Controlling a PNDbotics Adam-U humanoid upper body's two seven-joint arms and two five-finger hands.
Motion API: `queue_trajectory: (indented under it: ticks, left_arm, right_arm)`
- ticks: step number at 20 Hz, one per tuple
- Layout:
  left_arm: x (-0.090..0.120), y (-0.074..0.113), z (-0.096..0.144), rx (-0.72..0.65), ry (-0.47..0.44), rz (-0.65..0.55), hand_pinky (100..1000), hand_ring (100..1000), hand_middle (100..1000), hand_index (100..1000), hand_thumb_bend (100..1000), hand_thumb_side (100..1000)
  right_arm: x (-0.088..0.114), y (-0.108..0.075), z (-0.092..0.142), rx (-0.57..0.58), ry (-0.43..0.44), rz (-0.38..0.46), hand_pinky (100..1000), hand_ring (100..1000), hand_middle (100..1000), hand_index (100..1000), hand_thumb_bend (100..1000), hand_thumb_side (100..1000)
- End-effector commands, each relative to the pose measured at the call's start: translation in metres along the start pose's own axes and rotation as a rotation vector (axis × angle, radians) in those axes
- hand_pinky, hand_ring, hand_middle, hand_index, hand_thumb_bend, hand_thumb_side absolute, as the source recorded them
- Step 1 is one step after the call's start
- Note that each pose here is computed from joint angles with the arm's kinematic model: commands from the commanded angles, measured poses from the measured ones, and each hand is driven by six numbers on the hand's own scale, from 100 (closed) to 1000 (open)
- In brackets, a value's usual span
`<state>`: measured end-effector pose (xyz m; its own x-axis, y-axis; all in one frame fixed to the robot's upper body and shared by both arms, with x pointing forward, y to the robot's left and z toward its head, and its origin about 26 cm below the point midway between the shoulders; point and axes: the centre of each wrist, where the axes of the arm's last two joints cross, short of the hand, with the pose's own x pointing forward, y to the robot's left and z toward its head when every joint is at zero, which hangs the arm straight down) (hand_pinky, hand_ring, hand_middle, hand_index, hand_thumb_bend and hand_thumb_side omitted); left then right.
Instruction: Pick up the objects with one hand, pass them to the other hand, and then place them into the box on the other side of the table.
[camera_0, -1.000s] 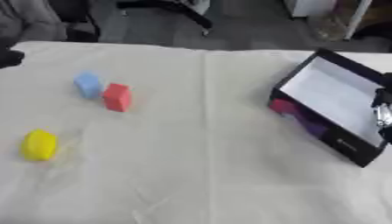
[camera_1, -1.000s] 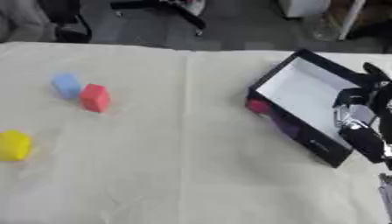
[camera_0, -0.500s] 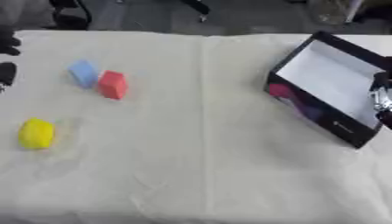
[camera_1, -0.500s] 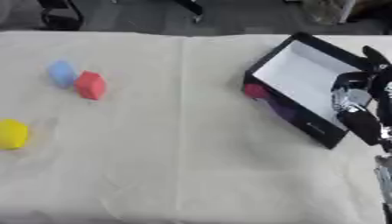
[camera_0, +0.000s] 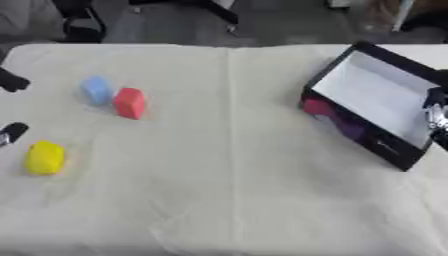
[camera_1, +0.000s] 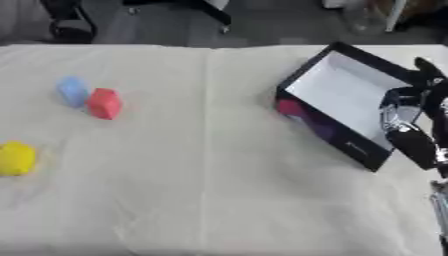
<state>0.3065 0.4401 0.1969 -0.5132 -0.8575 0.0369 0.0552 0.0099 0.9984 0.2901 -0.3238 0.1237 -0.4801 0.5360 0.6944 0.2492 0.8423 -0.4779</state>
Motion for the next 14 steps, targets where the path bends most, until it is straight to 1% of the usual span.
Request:
queue_trajectory:
  ticks: [1,4,6,10,14]
  left_arm:
    - [-0.012,0.009,0.006,-0.092,0.056,-0.108,804,706,696,853,322,418]
    - [-0.018,-0.001,0.007,-0.194,0.092,-0.145,799,703,689,845,335,404]
    - [-0.02,-0.007,0.006,-0.239,0.109,-0.16,797,702,686,842,349,403]
    - [-0.025,-0.016,0.004,-0.294,0.136,-0.174,794,701,687,841,359,394]
    - [-0.029,-0.025,-0.002,-0.316,0.157,-0.181,781,694,684,842,366,389]
  right_arm:
    - [0.003,-0.007,-0.005,0.005,-0.023,0.027,694,711,792,953,100,384]
    - [0.004,-0.007,-0.005,0.006,-0.024,0.025,694,711,791,953,100,384]
    - [0.004,-0.007,-0.005,0.007,-0.024,0.025,694,711,791,954,100,385]
    - [0.004,-0.007,-0.005,0.009,-0.027,0.022,694,711,791,954,100,385]
    - [0.004,-0.006,-0.005,0.01,-0.027,0.019,694,711,791,955,100,385]
